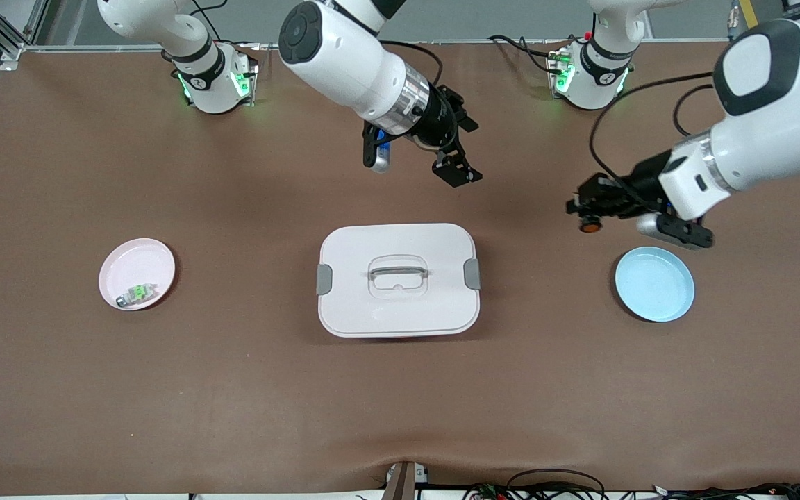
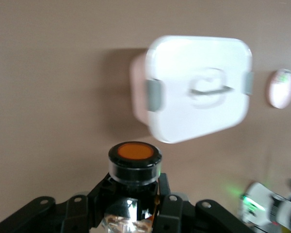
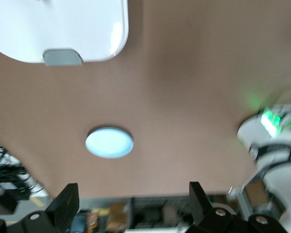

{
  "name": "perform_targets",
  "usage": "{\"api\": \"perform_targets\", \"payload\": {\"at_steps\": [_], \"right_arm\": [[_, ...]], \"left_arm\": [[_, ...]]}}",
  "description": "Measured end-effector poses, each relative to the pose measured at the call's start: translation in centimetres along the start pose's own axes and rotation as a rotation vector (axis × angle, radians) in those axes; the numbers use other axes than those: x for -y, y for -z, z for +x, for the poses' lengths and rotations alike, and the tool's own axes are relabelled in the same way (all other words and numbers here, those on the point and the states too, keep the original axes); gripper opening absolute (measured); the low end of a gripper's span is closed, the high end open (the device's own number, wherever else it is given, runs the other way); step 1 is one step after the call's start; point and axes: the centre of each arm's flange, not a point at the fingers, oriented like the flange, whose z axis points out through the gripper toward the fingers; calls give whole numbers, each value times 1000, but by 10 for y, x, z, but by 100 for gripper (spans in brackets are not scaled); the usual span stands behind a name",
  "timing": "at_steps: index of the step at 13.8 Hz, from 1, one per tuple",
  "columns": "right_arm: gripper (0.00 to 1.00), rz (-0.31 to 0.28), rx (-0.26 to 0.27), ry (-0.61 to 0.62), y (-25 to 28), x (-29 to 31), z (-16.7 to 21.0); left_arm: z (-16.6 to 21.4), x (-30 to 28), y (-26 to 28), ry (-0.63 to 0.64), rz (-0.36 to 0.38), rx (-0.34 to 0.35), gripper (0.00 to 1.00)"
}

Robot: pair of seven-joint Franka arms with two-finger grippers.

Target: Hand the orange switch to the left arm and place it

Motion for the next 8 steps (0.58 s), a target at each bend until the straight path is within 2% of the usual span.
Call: {"api": "perform_targets", "payload": {"at_steps": [2,4,6,8], "right_arm": [[100,2,-76,97,14,-3,-3],[100,-36,-125,179,41,-3,5],[100,-136,-170,305,81,2,30],[100,-250,-203,440,134,11,73]], "left_arm": [[12,42,3,-4,61,2,41],[27,86,5,-41,136,15,41],[40,131,-2,-133,200,55,41],[48,179,-15,-265,262,119,41]]}}
